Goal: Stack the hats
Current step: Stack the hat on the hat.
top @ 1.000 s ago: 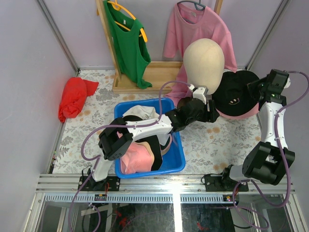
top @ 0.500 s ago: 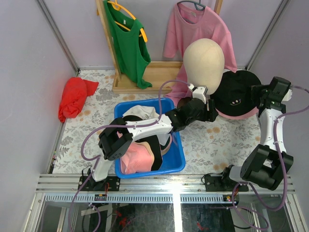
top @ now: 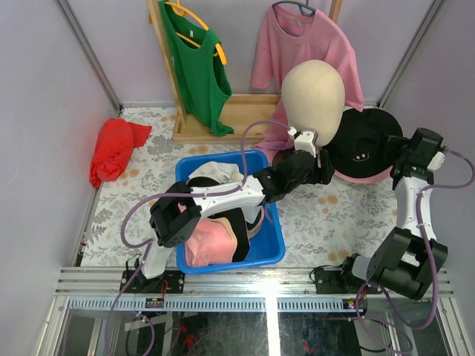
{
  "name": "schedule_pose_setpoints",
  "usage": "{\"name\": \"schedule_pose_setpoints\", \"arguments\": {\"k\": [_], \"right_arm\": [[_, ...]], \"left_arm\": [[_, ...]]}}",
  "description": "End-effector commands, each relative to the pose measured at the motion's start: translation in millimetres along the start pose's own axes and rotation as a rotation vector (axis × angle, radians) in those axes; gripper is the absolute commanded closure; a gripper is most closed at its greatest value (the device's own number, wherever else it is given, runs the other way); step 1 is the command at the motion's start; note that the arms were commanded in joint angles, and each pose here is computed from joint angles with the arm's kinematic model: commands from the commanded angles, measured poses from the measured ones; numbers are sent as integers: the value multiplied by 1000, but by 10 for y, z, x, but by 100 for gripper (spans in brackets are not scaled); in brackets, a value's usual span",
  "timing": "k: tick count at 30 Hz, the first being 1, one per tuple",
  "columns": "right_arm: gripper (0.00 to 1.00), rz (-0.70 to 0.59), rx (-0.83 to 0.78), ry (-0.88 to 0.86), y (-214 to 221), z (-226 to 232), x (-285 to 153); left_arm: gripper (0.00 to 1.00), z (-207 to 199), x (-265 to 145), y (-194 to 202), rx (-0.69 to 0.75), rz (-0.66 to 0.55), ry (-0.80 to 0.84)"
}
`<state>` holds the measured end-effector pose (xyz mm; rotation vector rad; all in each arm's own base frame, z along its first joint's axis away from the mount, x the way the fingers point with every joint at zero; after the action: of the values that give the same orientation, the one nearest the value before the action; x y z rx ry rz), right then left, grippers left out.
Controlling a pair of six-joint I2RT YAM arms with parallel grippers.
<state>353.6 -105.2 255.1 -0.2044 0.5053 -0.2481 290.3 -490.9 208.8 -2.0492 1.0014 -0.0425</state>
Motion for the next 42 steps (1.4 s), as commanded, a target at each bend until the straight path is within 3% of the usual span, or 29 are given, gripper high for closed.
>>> {"name": "schedule_pose_setpoints", "arguments": {"k": [1, 14, 32, 42], "right_arm": [[100, -40, 49, 112, -13, -303, 18], [100, -40, 80, 187, 73, -643, -26], [100, -34, 53, 0, -99, 107, -142], [100, -70, 81, -21, -184, 246, -113]], "left_arm": [[34, -270, -161, -332, 0, -118, 40], [33, -228, -139, -233, 29, -114, -5], [33, -258, -49, -232, 53, -122, -7], [33, -277, -68, -249, 53, -125, 3]]}}
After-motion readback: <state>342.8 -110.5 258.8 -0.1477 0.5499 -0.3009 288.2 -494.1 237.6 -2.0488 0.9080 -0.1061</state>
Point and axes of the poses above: each gripper's point midway between its finger pads, its own x axis out along the fingers, its own z axis along the line the jaws close on, y = z × x, the point moved 5 cm from there along -x, back along the fingers, and after that the axes turned 9 degrees about -x, right-handed, at the moved point
